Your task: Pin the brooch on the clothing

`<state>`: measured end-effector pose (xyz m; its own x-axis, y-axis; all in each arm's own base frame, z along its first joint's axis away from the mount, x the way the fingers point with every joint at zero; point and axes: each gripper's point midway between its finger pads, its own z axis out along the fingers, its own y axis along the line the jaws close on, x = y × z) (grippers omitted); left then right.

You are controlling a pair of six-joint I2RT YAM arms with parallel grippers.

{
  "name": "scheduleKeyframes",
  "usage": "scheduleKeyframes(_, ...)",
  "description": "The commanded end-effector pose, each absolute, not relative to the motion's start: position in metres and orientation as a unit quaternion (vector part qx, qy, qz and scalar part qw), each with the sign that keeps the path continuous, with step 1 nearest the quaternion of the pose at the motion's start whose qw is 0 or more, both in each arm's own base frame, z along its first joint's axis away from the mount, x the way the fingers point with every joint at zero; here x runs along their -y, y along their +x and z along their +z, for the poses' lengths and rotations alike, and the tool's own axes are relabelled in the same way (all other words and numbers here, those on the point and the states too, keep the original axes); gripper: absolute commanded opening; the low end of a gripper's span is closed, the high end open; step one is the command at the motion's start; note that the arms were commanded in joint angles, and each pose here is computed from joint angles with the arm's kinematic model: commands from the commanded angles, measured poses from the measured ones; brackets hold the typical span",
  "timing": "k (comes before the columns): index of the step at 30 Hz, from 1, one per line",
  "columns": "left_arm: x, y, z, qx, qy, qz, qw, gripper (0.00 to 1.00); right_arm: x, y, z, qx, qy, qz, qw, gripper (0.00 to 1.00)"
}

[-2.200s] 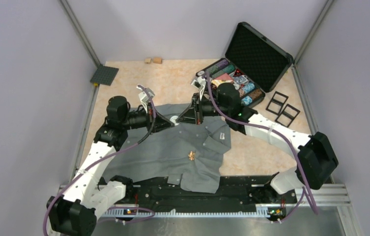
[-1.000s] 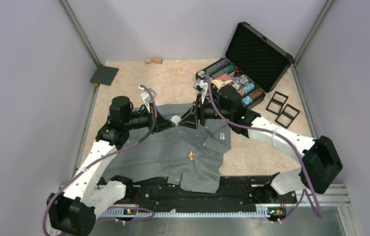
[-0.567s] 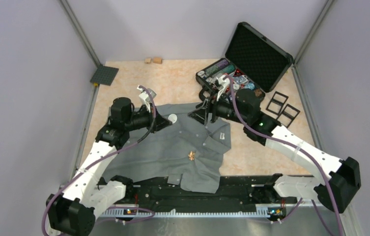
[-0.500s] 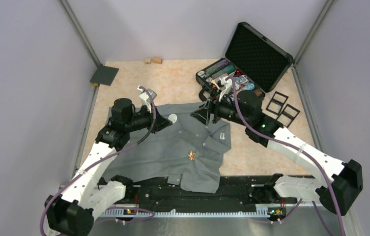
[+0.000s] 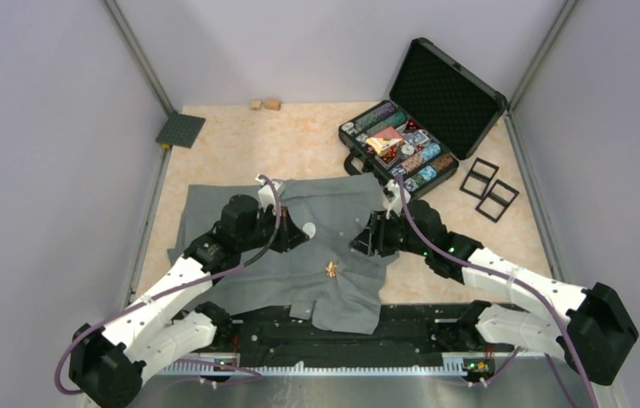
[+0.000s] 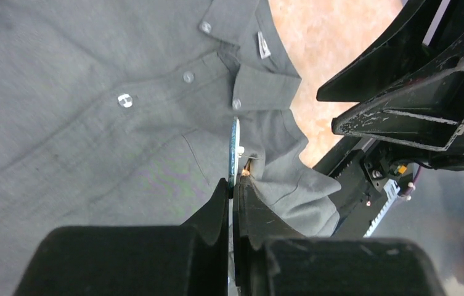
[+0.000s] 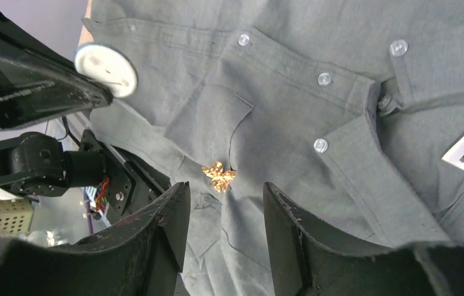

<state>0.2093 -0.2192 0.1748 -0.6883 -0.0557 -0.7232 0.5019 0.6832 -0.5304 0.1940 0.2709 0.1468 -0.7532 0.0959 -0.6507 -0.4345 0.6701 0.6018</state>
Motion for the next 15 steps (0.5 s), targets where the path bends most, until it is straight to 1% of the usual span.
scheduleKeyframes(1, 0.236, 0.209, 0.172, -0.835, 0.107, -0.394, 0.369, 0.00, -0.286, 0.197, 0.157, -0.838, -0.069, 0.420, 0.342, 0.47)
scheduleKeyframes(5, 0.243, 0.202, 0.161, -0.844, 0.114, -0.383, 0.358, 0.00, -0.294, 0.199, 0.151, -0.842, -0.057, 0.417, 0.338, 0.44)
scheduleKeyframes(9, 0.244, 0.200, 0.154, -0.850, 0.123, -0.365, 0.359, 0.00, -0.301, 0.200, 0.141, -0.855, -0.054, 0.390, 0.337, 0.41)
scheduleKeyframes(15, 0.240, 0.203, 0.146, -0.865, 0.145, -0.314, 0.365, 0.00, -0.306, 0.198, 0.125, -0.876, -0.062, 0.346, 0.330, 0.38)
